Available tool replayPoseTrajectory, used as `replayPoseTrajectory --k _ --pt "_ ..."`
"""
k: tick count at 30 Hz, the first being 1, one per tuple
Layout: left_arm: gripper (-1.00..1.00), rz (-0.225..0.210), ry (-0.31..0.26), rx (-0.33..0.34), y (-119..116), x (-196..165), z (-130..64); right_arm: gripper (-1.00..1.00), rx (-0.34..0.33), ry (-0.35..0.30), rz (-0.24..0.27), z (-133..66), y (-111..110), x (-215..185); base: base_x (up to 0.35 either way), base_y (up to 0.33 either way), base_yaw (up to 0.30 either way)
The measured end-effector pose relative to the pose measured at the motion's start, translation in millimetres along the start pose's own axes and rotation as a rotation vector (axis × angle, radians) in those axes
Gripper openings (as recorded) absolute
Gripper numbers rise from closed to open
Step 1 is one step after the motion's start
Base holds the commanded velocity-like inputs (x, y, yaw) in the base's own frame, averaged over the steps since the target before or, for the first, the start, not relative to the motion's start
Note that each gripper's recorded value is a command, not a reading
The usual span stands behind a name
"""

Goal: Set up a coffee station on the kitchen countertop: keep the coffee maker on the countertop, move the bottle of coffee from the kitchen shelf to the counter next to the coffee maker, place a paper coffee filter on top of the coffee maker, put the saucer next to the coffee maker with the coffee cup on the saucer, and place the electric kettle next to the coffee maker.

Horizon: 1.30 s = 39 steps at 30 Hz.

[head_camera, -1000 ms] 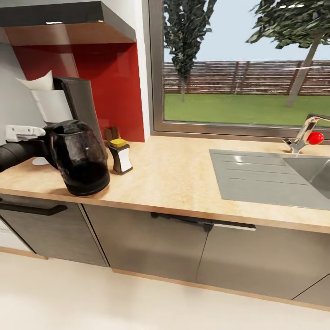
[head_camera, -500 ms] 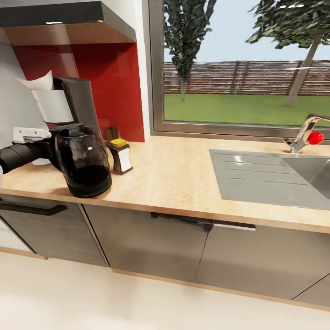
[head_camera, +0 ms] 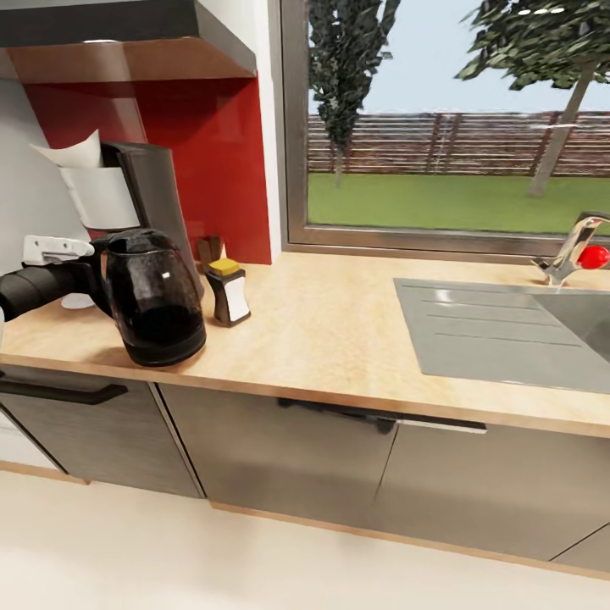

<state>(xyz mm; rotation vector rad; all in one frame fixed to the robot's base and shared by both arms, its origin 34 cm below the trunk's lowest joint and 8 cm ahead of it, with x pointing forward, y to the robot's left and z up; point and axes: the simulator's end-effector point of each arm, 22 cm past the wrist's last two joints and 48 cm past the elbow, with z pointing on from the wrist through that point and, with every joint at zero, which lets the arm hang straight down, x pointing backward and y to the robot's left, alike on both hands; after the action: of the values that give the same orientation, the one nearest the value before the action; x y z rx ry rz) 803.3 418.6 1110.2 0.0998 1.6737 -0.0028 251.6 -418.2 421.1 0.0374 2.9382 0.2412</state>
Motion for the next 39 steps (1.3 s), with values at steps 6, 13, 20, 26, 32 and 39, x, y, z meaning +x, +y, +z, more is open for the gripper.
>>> replayPoseTrajectory --k 6,13,20,26,32,39 --pt "-1.0 0.0 0.0 0.0 0.0 -0.1 -0.1 1.0 0.0 0.0 0.0 0.0 0.0 0.1 0.045 0.06 0.0" --pt "-1.0 0.0 0.0 0.0 0.2 0.2 0.1 1.0 0.0 0.0 0.0 0.0 0.0 0.0 0.007 0.009 0.0" --pt "-1.0 0.0 0.0 0.0 0.1 0.2 0.1 1.0 0.0 0.0 0.0 0.0 0.0 0.1 0.0 0.001 0.0" --pt "-1.0 0.0 0.006 0.0 0.1 3.4 2.1 1.0 0.0 0.005 0.0 0.2 -0.1 1.9 0.0 0.0 0.0" --pt "-1.0 0.0 0.007 0.001 -0.2 4.7 3.1 1.0 0.0 0.008 0.001 0.3 -0.2 2.9 0.0 0.0 0.0" --pt "-1.0 0.0 0.009 0.0 -0.1 5.6 3.6 1.0 0.0 0.009 0.001 0.4 -0.2 3.4 0.014 0.0 0.0"
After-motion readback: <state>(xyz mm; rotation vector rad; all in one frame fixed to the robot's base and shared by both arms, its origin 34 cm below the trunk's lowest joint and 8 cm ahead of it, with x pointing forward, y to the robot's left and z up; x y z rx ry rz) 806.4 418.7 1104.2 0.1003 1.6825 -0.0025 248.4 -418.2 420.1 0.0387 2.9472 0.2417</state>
